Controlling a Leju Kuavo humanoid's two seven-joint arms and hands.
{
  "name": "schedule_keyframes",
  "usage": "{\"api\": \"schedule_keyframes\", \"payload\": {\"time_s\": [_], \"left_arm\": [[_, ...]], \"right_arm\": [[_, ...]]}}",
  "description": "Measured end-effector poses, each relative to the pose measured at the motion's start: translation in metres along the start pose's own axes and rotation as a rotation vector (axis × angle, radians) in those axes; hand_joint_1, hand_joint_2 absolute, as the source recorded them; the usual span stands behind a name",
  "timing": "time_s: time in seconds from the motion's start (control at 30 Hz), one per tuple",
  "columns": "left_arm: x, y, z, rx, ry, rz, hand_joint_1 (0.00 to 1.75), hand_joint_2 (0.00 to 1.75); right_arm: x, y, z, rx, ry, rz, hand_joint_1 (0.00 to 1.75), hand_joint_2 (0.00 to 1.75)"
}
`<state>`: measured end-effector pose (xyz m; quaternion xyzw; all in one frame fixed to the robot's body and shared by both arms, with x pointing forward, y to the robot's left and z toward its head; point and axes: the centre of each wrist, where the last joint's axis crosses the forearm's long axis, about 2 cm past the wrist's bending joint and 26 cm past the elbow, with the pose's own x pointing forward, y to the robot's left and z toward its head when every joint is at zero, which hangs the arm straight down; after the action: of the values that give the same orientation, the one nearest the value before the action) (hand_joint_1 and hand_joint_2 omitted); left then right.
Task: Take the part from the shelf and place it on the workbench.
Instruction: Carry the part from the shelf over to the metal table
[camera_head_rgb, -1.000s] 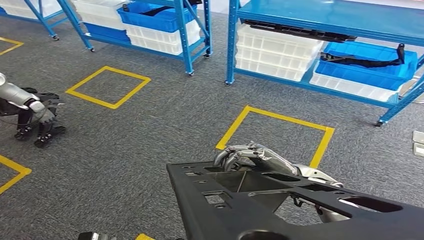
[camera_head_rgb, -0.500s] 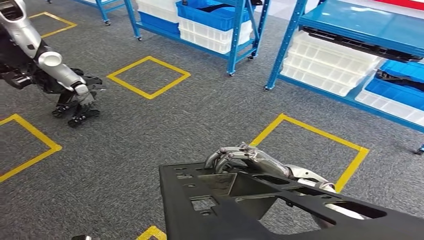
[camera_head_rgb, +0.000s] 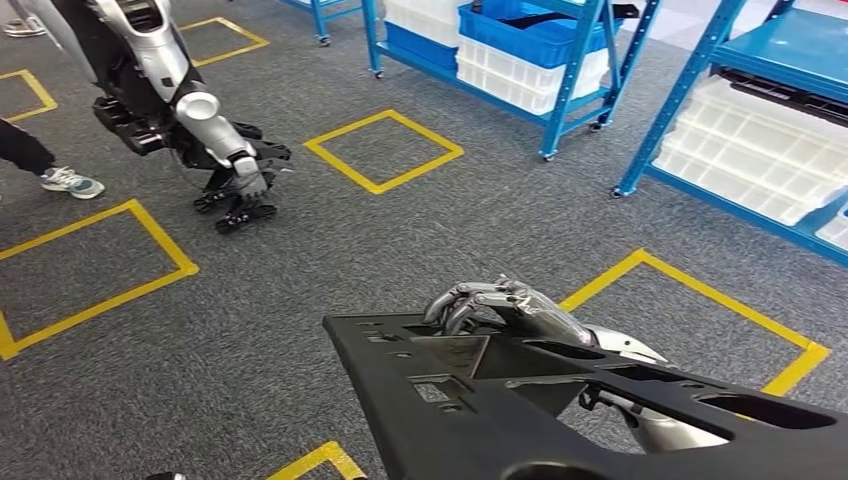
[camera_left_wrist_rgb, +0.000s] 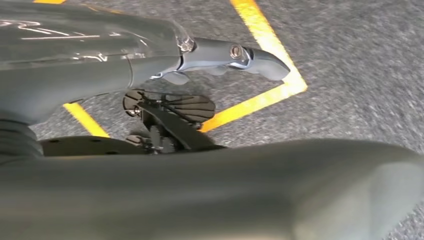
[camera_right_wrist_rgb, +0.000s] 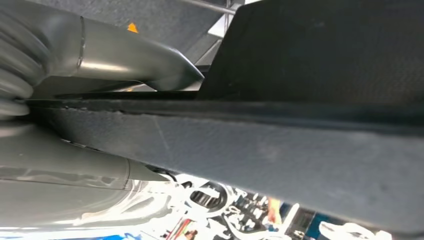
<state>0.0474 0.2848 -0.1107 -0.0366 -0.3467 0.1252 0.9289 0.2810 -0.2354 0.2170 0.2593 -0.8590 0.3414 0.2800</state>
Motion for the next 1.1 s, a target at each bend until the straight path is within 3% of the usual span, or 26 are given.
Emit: {"api": "schedule_keyframes", "payload": {"time_s": [0.37,0.53,0.8,1.1], "left_arm": [[-0.008,0.003,0.006,0.008,0.085,-0.051,0.00,0.00],[-0.007,0.001,0.005,-0.001,0.079,-0.062,0.00,0.00],[-0.003,0.005,0.003,0.018,0.041,-0.040,0.00,0.00],[-0.007,0.014,0.006,0.078,0.136,-0.039,0.00,0.00]], "right_arm": [[0.014,0.003,0.025,-0.049,0.011,0.008,1.75,1.75],[0.016,0.007,0.040,-0.058,0.036,-0.020,1.75,1.75],[0.014,-0.003,0.021,-0.033,0.022,-0.007,1.75,1.75],[0.013,0.002,0.018,-0.056,0.024,0.009,1.75,1.75]]}}
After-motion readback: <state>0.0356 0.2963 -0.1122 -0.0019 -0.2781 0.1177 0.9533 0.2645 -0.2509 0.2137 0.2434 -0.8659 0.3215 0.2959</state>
